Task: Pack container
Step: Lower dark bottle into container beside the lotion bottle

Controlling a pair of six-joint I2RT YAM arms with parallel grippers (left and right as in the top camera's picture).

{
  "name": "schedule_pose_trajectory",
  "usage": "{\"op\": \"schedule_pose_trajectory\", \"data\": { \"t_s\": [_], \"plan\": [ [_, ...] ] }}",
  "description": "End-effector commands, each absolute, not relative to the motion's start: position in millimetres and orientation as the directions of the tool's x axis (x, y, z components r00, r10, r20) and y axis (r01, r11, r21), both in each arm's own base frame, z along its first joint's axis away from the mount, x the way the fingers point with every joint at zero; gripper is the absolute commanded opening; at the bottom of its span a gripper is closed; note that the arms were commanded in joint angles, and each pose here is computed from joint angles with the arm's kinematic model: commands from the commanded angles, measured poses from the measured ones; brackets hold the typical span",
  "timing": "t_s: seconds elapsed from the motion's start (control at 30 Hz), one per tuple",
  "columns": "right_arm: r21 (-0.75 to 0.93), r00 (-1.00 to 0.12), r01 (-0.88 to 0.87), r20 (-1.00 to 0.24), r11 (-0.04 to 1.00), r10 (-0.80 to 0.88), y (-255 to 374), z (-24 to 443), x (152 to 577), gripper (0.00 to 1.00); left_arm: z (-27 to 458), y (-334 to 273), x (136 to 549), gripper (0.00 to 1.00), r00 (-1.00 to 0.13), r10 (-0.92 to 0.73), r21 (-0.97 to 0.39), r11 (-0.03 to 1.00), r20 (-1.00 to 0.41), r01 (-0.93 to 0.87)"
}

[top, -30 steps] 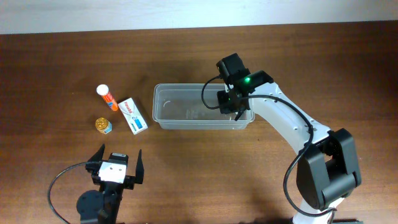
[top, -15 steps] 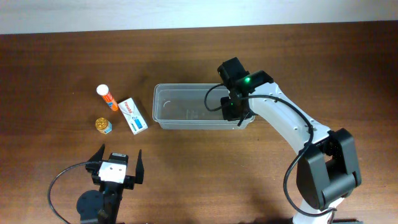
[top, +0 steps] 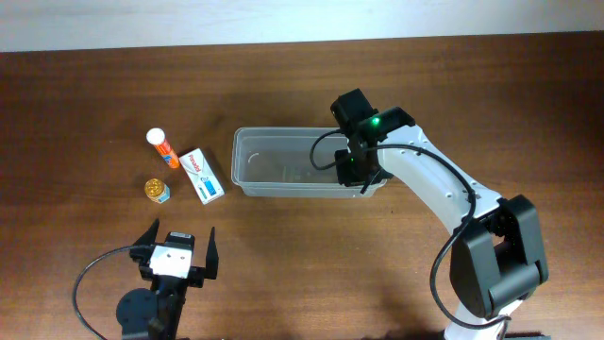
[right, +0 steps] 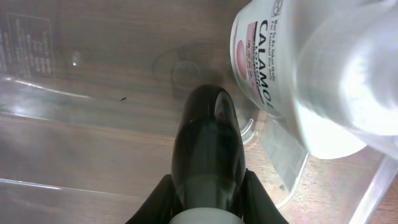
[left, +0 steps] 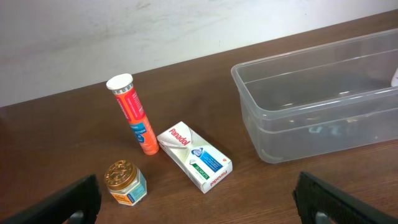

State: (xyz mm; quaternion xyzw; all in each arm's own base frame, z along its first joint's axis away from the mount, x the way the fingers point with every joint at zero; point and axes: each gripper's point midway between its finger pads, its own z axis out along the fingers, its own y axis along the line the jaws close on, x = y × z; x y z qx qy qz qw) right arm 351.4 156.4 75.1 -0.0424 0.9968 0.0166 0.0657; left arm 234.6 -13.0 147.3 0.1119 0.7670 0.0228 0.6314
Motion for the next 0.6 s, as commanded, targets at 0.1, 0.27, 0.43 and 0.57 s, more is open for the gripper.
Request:
{"op": "schedule_pose_trajectory", "data": {
  "t_s": [0.1,0.27,0.43,0.57],
  "plan": [
    [0.032,-0.991,-0.079,-0.109,0.996,-0.075,158,71,347,0.19,146,-11,235,0.99,-0.178,0.194,0.172,0.976,-0.965,0.133],
    [0.022,-0.994,-0.079,-0.082,0.997,-0.077,157,62,345,0.2,146,-11,235,0.99,-0.178,0.195,0.172,0.976,-0.965,0.133],
    [0.023,-0.993,-0.08,-0.086,0.997,-0.077,158,59,347,0.2,146,-11,235,0.99,-0.178,0.194,0.172,0.976,-0.965,0.133],
    [0.024,-0.993,-0.08,-0.089,0.997,-0.077,159,59,348,0.3,146,-11,235,0.99,-0.178,0.194,0.172,0.976,-0.965,0.133]
  ]
}}
